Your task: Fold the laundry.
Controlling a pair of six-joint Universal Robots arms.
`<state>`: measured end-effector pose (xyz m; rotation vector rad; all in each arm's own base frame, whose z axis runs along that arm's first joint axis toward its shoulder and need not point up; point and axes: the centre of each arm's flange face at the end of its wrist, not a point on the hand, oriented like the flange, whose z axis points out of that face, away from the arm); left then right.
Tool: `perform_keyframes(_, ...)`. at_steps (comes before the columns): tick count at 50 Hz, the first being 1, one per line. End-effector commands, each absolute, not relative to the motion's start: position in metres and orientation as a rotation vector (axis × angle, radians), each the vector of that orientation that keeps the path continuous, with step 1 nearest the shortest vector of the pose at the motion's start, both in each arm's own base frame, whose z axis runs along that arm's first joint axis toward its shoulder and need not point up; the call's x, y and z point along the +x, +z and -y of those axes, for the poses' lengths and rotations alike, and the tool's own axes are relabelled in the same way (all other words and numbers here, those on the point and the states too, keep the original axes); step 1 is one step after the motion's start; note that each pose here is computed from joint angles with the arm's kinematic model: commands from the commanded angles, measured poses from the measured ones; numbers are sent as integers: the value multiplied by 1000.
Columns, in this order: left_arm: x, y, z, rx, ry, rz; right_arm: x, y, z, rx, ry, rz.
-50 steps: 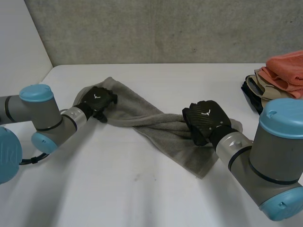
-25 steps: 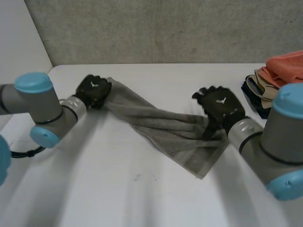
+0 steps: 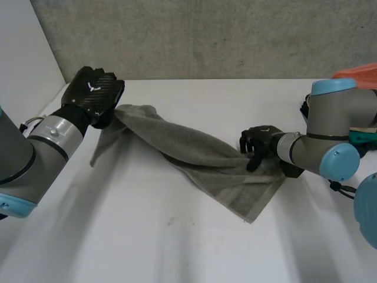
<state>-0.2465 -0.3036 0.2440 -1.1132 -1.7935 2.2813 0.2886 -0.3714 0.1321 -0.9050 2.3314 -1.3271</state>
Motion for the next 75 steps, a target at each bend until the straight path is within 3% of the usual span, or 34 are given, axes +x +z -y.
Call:
perform_keyframes(1, -251, 276, 324, -1061, 2482, 1612, 297, 157, 383, -923, -1507, -2237)
perform_keyframes(6, -262, 304, 363, -994, 2641, 1466, 293, 247, 412, -776, -2093, -1974)
perform_keyframes(9, -269, 340, 385, -876, 2794, 1342, 288, 302, 414, -654, -2415, -1718)
perform_keyframes(15, -270, 394, 398, -669, 2974, 1136, 281, 344, 396, -579, -2688, -1386)
perform_keyframes(18, -270, 388, 398, -653, 2944, 1150, 277, 345, 381, -615, -2693, -1385)
perform_keyframes(21, -271, 357, 394, -695, 2861, 1269, 273, 327, 363, -699, -2636, -1474)
perform_keyframes(30, -289, 278, 339, -913, 2542, 1497, 252, 184, 290, -1042, -1947, -2119)
perform_keyframes(36, -290, 228, 315, -995, 2353, 1653, 245, 164, 274, -1053, -1820, -2212)
perform_keyframes(40, -291, 208, 308, -1013, 2278, 1719, 248, 176, 273, -1055, -1866, -2169)
perform_keyframes(44, -288, 193, 313, -986, 2229, 1774, 253, 212, 270, -1033, -1990, -2055)
perform_keyframes(49, -282, 173, 326, -908, 2157, 1842, 278, 246, 253, -1053, -2062, -1891)
perform_keyframes(60, -285, 147, 347, -818, 2080, 1885, 294, 321, 214, -1019, -2224, -1609)
perform_keyframes(75, -305, 122, 368, -670, 1986, 1862, 299, 373, 166, -1014, -2238, -1441)
